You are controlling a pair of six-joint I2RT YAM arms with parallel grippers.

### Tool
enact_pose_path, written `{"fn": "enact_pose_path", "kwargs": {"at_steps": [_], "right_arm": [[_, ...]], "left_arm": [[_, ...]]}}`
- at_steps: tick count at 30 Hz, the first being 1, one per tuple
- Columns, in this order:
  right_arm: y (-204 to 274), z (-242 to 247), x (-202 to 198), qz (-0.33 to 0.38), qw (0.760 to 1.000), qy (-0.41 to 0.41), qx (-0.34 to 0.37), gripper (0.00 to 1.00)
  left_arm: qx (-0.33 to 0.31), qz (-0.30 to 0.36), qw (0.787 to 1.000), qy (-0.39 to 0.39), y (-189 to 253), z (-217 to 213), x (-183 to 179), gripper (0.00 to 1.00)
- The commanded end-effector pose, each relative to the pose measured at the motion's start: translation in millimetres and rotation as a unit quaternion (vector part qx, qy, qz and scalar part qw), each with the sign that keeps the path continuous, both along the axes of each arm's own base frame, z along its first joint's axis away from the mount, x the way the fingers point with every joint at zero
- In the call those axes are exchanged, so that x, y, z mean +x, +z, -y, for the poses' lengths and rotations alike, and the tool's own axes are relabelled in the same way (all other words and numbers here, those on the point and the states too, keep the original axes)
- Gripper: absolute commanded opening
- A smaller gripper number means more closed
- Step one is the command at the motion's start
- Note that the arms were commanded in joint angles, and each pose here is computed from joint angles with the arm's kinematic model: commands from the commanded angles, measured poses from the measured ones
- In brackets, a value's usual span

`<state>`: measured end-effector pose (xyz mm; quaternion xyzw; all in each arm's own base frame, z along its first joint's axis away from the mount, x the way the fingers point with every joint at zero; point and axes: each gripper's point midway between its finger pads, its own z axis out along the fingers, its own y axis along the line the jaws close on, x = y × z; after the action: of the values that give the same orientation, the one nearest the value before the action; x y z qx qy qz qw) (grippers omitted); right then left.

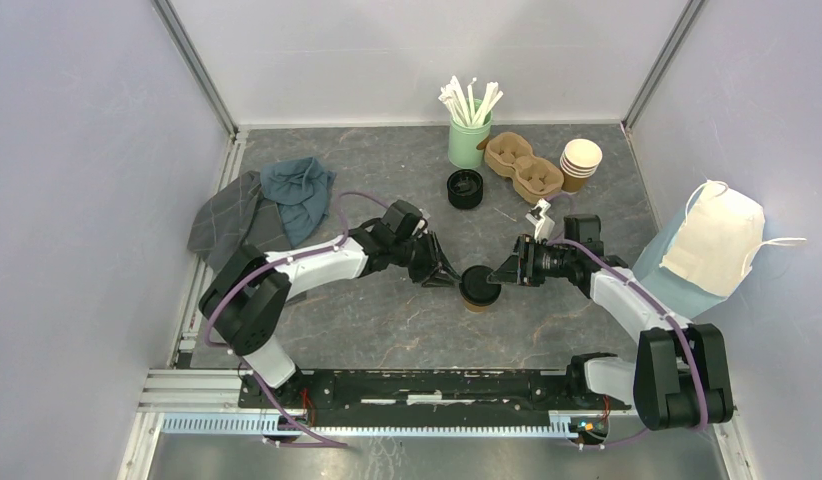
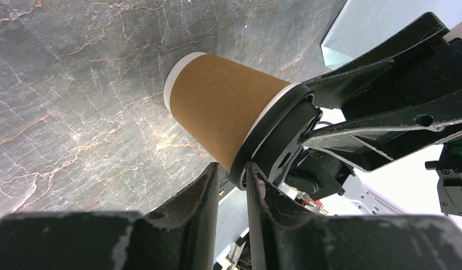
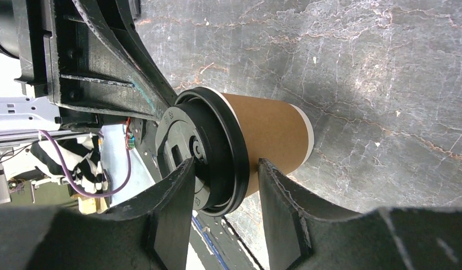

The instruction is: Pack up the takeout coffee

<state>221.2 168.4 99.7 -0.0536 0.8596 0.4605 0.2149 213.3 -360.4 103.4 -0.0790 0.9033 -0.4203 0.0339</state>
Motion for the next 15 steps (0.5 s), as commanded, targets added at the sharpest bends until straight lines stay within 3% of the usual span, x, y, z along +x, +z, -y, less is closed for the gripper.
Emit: {"fn": "enact_pose_path", "kwargs": {"at_steps": [1, 6, 9, 12, 15], "right_arm": [[-15, 5, 2, 0.010, 1.000, -0.001, -0.030, 0.49], [-43, 12, -9, -0.012, 0.999, -0.007, -0.047, 0.49], [-60, 21, -15, -0.025, 0.998, -0.018, -0.061, 0.49], [-71, 27, -23, -0.042, 0.997, -0.021, -0.066, 0.48], [-56, 23, -17, -0.030, 0.998, -0.014, -0.049, 0.49]], "left_arm": [[0.053, 0.001, 0.998, -0.019, -24, -7, -6, 0.29], [0.163, -0.039, 0.985, -0.031, -86, -45, -33, 0.25], [0.196, -0.052, 0.979, -0.036, -111, -61, -44, 0.24], [0.192, -0.049, 0.979, -0.042, -109, -59, -45, 0.23], [0.165, -0.013, 0.985, -0.050, -80, -46, -32, 0.25]]}}
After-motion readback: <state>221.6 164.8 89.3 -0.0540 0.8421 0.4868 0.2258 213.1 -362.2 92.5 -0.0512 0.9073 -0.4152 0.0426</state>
